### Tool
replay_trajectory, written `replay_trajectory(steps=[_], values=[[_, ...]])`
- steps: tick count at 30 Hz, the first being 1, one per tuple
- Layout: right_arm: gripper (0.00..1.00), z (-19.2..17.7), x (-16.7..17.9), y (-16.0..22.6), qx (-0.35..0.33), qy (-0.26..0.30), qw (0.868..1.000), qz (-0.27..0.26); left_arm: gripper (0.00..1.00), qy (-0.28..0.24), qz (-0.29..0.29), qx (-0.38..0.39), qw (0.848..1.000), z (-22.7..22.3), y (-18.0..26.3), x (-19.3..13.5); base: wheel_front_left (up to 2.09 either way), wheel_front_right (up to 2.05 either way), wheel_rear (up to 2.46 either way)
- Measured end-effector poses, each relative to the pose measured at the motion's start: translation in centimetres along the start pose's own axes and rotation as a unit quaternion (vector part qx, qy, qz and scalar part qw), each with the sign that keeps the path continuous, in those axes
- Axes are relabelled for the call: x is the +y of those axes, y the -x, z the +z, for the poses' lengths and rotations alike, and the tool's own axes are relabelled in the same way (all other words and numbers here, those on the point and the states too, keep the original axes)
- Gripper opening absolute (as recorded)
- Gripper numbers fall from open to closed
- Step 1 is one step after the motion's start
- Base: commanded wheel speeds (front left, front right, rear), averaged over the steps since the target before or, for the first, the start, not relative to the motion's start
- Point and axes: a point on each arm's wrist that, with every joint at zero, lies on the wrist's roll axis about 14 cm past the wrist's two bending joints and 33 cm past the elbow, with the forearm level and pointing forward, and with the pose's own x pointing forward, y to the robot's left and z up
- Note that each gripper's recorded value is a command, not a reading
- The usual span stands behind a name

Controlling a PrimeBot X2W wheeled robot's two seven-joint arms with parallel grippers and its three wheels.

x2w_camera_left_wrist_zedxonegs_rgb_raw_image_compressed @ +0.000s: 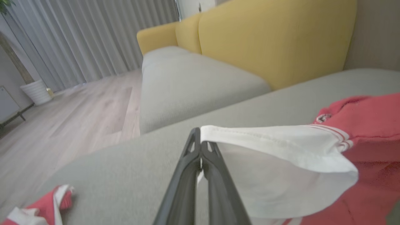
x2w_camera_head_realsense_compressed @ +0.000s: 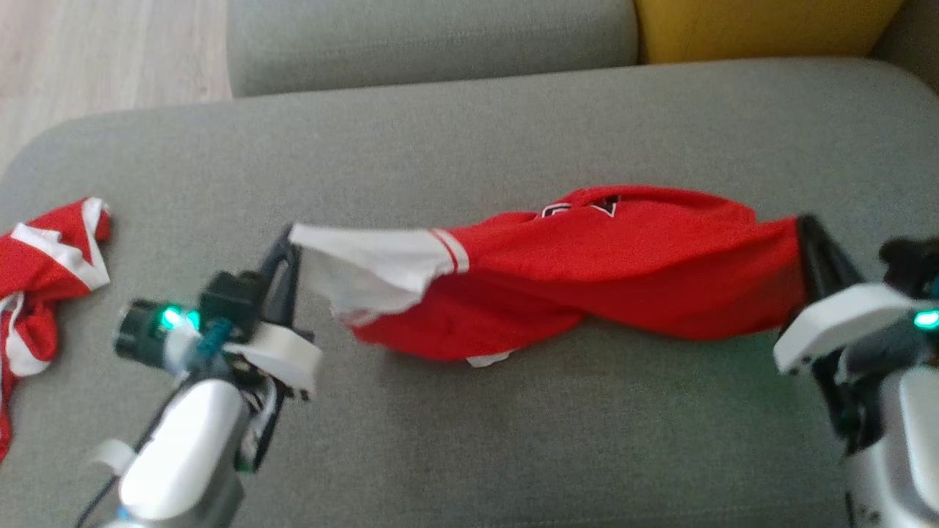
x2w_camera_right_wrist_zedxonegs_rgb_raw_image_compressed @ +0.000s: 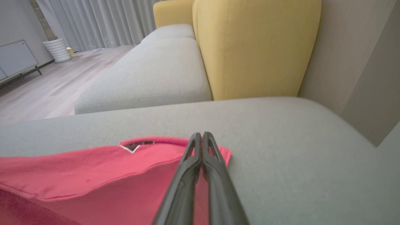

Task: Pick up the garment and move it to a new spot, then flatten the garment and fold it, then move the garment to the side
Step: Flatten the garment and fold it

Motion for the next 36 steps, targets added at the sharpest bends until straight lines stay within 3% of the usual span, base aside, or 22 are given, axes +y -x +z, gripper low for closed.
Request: replay_trajectory(steps=[6,13,18,24,29,33,36], values=[[0.00,8.9,1.3,0.2,-0.106,0.074,0.991,0.041,0.00,-0.029,0.017,-0.118,0.992,9.8,-0.2,2.6,0.00,0.00,0.00],[0.00,19.3,1.7,3.2,-0.229,0.140,0.962,0.054,0.00,-0.073,0.039,-0.262,0.961,22.7,1.9,5.1,0.00,0.00,0.00],[0.00,22.8,1.0,6.7,-0.254,0.181,0.949,0.039,0.00,-0.118,0.053,-0.308,0.943,28.0,5.1,5.9,0.00,0.00,0.00],[0.00,26.5,-0.2,11.7,-0.286,0.188,0.940,0.007,0.00,-0.153,0.069,-0.342,0.925,32.7,8.9,6.5,0.00,0.00,0.00],[0.00,26.1,-0.8,11.3,-0.254,0.184,0.950,-0.002,0.00,-0.161,0.055,-0.299,0.939,31.6,7.5,7.2,0.00,0.00,0.00],[0.00,24.3,-1.2,7.6,-0.199,0.169,0.965,0.005,0.00,-0.149,0.015,-0.247,0.957,29.0,3.1,6.9,0.00,0.00,0.00],[0.00,24.2,-0.9,5.0,-0.177,0.173,0.969,0.010,0.00,-0.148,-0.002,-0.228,0.962,28.2,0.2,6.9,0.00,0.00,0.00]])
